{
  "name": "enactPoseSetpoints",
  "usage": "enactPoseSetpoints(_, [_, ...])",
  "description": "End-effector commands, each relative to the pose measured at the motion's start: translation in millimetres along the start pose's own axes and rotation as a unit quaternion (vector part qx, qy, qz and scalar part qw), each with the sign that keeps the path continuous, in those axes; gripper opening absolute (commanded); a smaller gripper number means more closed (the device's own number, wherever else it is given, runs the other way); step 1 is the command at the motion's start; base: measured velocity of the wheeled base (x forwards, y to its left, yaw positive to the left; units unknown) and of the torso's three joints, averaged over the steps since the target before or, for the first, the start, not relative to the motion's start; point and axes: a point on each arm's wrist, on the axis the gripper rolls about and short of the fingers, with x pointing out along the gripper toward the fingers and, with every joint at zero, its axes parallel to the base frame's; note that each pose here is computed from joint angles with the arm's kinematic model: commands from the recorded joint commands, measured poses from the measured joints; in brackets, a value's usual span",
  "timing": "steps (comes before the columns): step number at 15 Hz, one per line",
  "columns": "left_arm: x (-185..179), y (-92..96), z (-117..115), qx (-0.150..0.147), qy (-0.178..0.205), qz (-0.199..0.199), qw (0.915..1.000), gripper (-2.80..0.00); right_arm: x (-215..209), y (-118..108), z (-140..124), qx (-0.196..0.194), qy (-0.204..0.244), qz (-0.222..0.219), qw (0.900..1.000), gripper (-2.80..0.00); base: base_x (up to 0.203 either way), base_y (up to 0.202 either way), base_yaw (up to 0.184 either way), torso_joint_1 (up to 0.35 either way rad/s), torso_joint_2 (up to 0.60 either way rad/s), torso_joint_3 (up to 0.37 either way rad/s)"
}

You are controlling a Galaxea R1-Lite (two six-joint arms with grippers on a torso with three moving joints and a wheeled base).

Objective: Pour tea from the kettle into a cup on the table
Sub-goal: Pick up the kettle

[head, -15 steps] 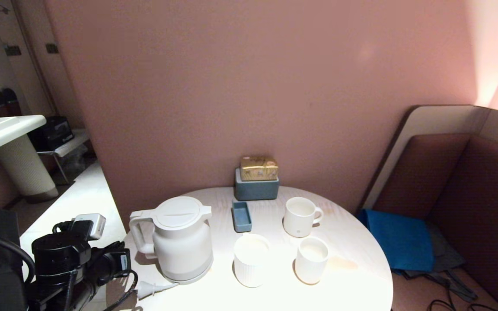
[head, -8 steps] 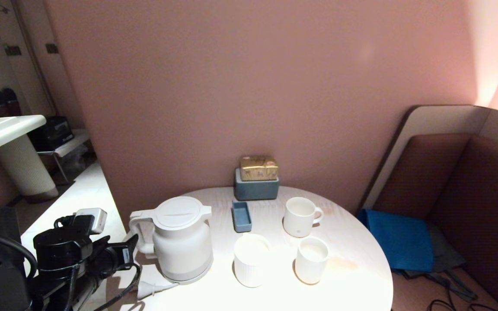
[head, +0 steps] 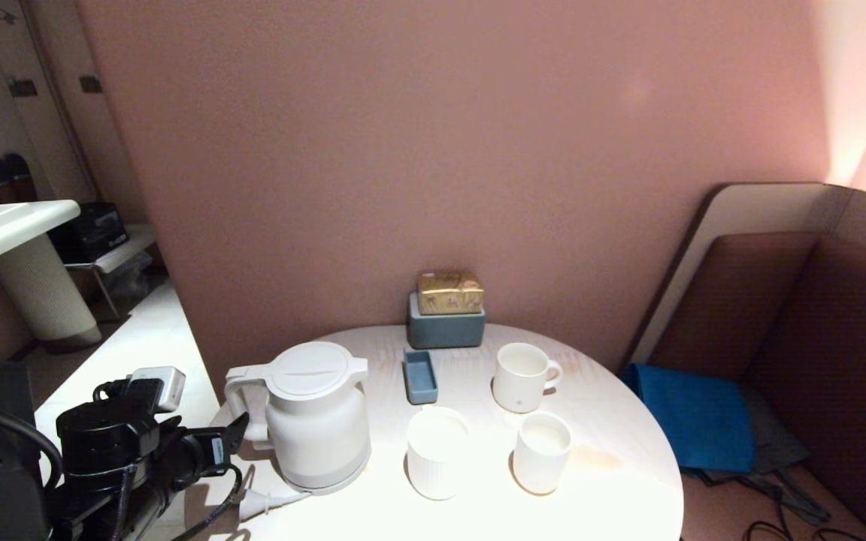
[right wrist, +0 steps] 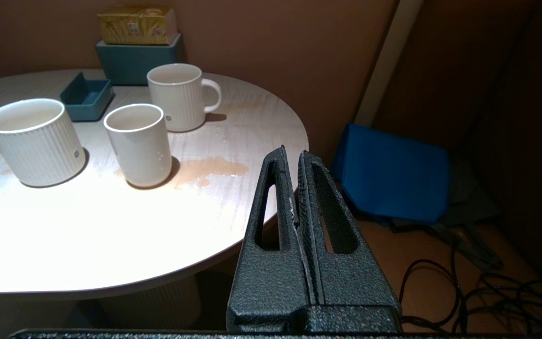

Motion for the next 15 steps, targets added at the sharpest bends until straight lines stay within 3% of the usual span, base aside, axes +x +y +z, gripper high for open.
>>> enactPoseSetpoints(1, [7,-2.1,5,-0.007,-0.026,-0.001,0.9996,0.0,0,0,0,0.0,0.001,0.0,1.0,-2.8,0.0,0.0,0.0,0.0,0.0,0.0])
enactPoseSetpoints(10, [49,-10.1,1,-0.011,-0.033,0.001,0.9994,0.0,0,0,0,0.0,0.001,0.0,1.0,-2.8,0.0,0.0,0.0,0.0,0.0,0.0])
enactPoseSetpoints(15, [63,-6.5,9,-0.021,-0.056,0.011,0.9982,0.0,0,0,0,0.0,0.001,0.0,1.0,-2.8,0.0,0.0,0.0,0.0,0.0,0.0])
